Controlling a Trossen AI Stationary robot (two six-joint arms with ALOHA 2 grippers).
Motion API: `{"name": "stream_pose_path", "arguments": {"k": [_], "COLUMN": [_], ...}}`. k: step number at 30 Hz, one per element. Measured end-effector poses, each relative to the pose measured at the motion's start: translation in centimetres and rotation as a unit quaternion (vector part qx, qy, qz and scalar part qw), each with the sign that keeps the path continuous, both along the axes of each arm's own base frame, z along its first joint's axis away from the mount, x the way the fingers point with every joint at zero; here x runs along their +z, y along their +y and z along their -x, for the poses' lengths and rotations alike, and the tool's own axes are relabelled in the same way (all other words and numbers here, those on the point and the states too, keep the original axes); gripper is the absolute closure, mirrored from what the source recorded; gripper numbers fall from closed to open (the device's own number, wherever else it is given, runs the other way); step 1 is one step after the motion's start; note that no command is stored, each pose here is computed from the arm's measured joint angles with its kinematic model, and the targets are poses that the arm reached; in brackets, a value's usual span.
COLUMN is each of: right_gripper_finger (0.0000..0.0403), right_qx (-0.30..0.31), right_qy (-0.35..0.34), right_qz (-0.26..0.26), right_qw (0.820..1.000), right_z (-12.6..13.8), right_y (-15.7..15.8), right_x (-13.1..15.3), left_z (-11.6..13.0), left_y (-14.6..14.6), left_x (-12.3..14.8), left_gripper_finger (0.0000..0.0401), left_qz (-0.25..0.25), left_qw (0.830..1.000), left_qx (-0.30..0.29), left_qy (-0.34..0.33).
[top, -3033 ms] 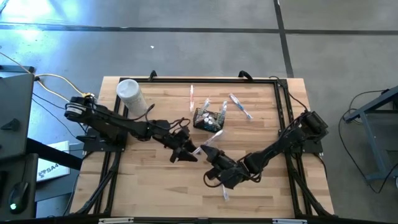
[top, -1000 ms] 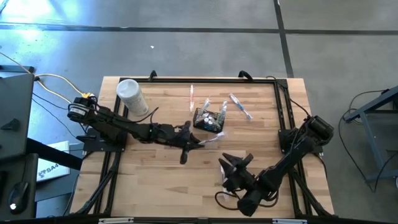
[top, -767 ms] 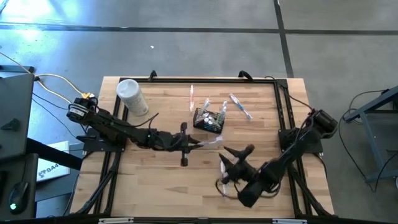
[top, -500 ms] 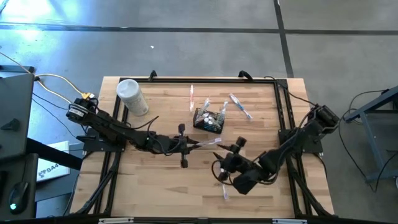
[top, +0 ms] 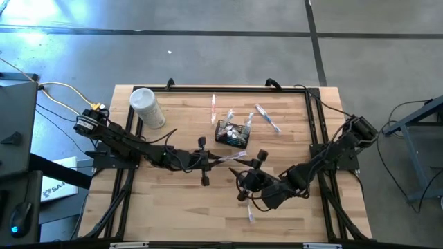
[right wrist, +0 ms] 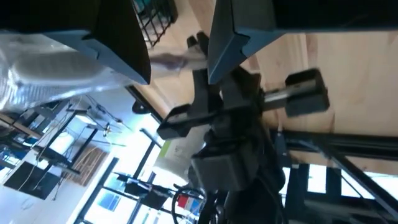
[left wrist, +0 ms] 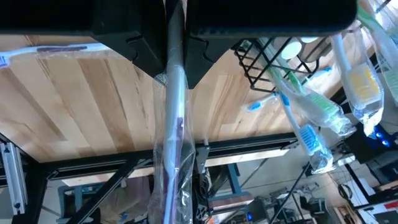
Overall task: Pick & Place toothbrushing station
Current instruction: Put the top violet toothbrush into the mesh organizer
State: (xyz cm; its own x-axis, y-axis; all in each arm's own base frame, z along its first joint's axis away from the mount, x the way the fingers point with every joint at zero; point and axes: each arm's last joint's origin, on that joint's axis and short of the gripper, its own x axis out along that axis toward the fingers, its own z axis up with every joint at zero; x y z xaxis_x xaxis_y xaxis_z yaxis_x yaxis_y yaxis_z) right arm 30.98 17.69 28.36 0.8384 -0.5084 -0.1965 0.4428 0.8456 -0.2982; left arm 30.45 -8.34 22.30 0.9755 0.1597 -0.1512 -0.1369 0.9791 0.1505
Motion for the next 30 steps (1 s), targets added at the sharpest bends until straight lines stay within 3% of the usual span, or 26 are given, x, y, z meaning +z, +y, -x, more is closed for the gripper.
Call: {"name": "stream_pose_path", "arguments": {"k": [4, 10, 17, 21, 30], "right_gripper_finger": [0.025, 0.025, 0.025, 0.025, 0.025], "right_qx": [-0.002, 0.047, -0.021, -0.057, -0.024], "right_qy": [-0.005, 0.013, 0.018, -0.004, -0.019], "right_qz": [-0.006, -0.041, -0.075, -0.058, -0.055], "right_qw": [1.0, 0.998, 0.997, 0.997, 0.998], "right_z": [-0.3, 0.3, 2.0, 1.7, 0.3], "right_y": [-0.3, 0.7, -0.4, -1.1, -1.8], "right_x": [0.1, -0.4, -0.5, -0.2, 0.9], "left_z": [0.0, 0.0, 0.0, 0.0, 0.0], "left_y": [0.0, 0.1, -0.1, -0.2, -0.1], "left_x": [0.0, 0.1, 0.3, 0.5, 0.5], "left_gripper_finger": [0.0384, 0.0384, 0.0384, 0.0384, 0.0384], "left_qz": [0.0, -0.008, -0.005, -0.009, -0.008], "left_qw": [1.0, 1.0, 1.0, 1.0, 1.0], "left_qx": [0.004, 0.018, 0.014, 0.011, 0.01], "left_qy": [0.0, -0.003, -0.016, -0.023, -0.023]}}
